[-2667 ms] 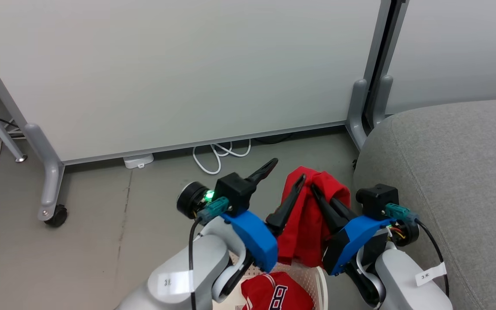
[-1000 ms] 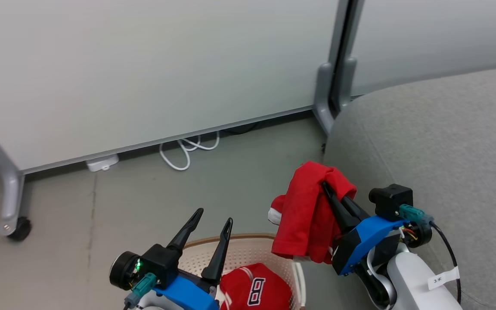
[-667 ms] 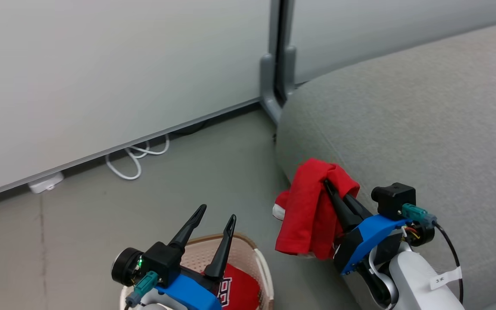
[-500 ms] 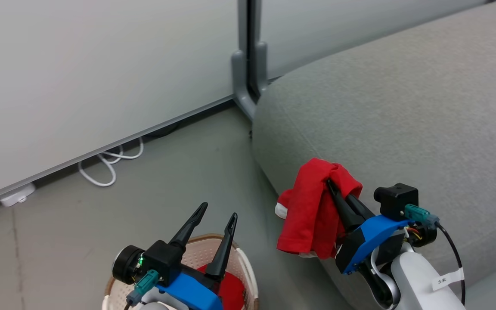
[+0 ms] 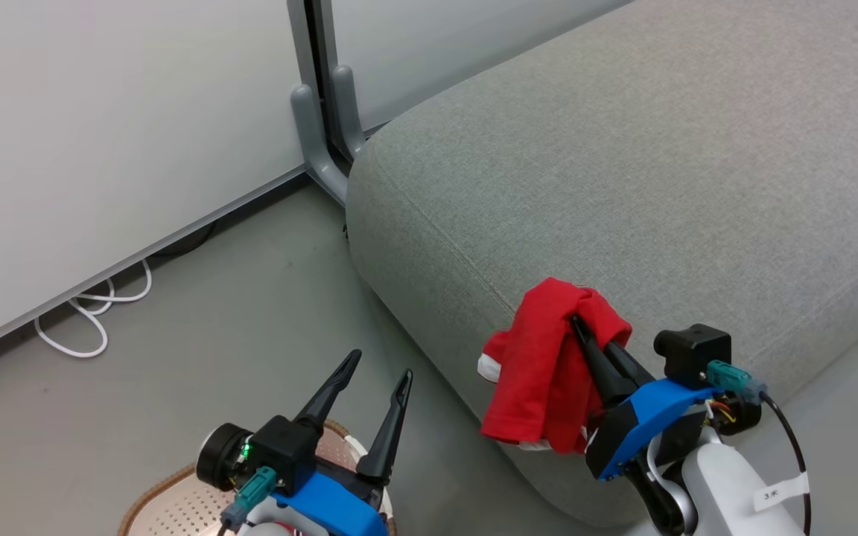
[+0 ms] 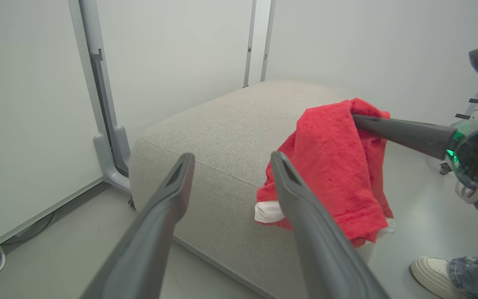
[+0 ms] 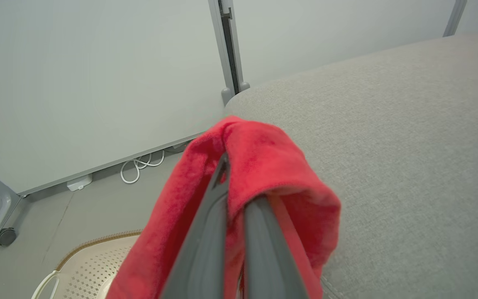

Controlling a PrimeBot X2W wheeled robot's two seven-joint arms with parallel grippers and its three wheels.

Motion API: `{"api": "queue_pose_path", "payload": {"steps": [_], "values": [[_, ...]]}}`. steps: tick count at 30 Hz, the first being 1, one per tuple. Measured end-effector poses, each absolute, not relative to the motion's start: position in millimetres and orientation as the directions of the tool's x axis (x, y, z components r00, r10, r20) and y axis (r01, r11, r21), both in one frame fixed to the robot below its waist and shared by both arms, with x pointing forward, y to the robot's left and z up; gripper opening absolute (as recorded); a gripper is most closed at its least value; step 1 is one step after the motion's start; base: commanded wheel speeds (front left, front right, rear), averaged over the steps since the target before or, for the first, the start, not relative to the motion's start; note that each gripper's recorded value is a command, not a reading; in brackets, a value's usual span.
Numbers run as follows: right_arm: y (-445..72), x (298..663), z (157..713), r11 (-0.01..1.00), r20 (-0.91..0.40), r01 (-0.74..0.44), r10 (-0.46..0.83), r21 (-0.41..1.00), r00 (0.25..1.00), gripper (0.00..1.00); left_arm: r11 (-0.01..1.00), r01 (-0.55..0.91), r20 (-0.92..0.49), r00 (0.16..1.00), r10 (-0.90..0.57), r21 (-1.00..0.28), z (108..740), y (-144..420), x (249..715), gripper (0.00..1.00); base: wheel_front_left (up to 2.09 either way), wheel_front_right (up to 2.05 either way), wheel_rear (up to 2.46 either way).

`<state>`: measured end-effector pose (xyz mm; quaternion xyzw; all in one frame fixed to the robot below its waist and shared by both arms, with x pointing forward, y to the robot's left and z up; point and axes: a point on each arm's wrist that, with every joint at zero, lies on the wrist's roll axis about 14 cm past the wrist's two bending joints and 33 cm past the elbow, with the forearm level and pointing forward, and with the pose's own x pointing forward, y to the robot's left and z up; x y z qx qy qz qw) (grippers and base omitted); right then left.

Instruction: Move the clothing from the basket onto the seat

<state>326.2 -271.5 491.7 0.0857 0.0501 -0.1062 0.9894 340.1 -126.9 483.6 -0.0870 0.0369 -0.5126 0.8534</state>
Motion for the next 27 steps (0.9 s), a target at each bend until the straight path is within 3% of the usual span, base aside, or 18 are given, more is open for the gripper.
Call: {"api": "queue_pose_path", "payload": {"steps": [19,27], "values": [[-280,328,488,0.952,-0.126,0.252,-0.232,0.174,0.965,0.00,0.473,0.858,0.013,0.485,-0.874,-0.202,475,-122,347,1.00,0.00,0.00,0.00],[-326,370,518,0.935,-0.072,0.328,-0.321,0.134,0.944,0.00,0.483,0.846,0.036,0.502,-0.864,-0.224,470,-119,368,1.00,0.00,0.00,0.00]]}}
